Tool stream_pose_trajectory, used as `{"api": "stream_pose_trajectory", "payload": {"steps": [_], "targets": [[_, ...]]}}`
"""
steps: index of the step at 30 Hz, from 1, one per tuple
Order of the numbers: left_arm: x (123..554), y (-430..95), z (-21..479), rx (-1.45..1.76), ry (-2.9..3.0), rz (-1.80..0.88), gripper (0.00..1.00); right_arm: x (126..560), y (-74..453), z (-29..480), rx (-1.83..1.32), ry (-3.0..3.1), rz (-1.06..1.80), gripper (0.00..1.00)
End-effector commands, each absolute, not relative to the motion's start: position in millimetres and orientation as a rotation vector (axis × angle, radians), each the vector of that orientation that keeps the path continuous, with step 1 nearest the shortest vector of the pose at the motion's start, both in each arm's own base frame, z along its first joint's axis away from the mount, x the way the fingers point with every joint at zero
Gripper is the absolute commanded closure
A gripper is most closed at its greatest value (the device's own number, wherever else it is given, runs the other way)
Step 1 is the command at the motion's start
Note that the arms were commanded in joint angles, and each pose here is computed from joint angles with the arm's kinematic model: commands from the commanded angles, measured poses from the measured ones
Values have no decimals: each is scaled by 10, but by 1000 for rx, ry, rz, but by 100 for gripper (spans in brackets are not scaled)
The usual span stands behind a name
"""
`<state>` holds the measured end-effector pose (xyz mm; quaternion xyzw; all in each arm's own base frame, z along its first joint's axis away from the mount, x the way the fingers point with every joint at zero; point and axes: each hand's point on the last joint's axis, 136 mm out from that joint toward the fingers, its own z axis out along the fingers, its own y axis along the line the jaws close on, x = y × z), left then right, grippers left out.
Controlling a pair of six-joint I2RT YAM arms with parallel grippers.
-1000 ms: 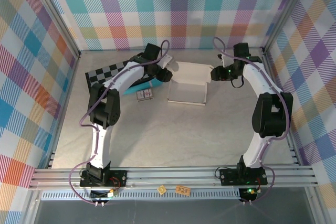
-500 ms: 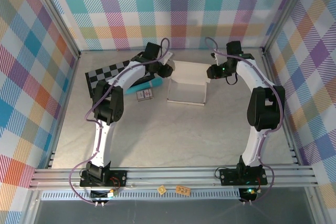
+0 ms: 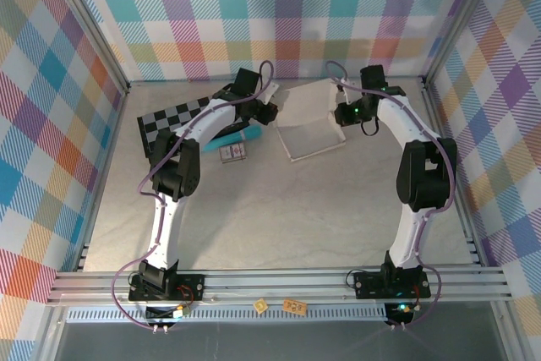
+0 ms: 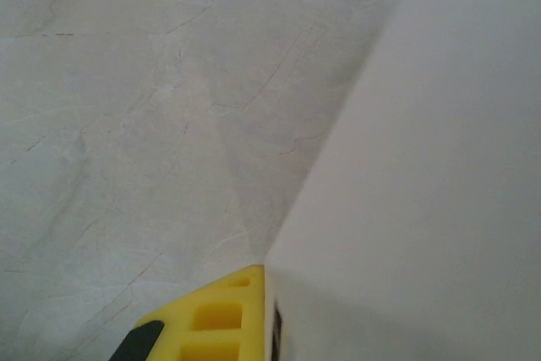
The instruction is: Fold the paper box
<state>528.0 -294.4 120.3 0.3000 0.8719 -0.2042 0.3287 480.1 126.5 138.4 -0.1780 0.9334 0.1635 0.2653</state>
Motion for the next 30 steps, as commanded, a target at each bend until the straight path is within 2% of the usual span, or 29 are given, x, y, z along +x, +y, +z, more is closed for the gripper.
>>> {"api": "stream_pose_trajectory", "payload": {"steps": [1,3,6,10,15,22,27,30], "targets": [[5311,-3058,1343,773,2242,-549,100,4861,1320,1343,-487,2501,393,96],[5297,-3055,1335,773,2245,-532,100,4869,1284,1311,-476,2506,358,96],[5253,-3031,1326,803,2249,-521,100,4901,1107,1365,-425,2471,280,83],[5063,-2992,1397,880,2257,-615,100,5017,942,1574,-365,2402,462,71],[4614,-2808,1347,986,2297,-732,100,4939,1176,1665,-518,2406,668,61],[4153,-2678,1286,1201,2300,-795,100,4407,1274,1818,-637,2217,700,54],[4136,-2625,1192,1252,2331,-772,100,4145,1315,1683,-732,2249,746,51],[4185,-2622,1195,1249,2323,-749,100,4138,1276,1569,-740,2262,707,50]]}}
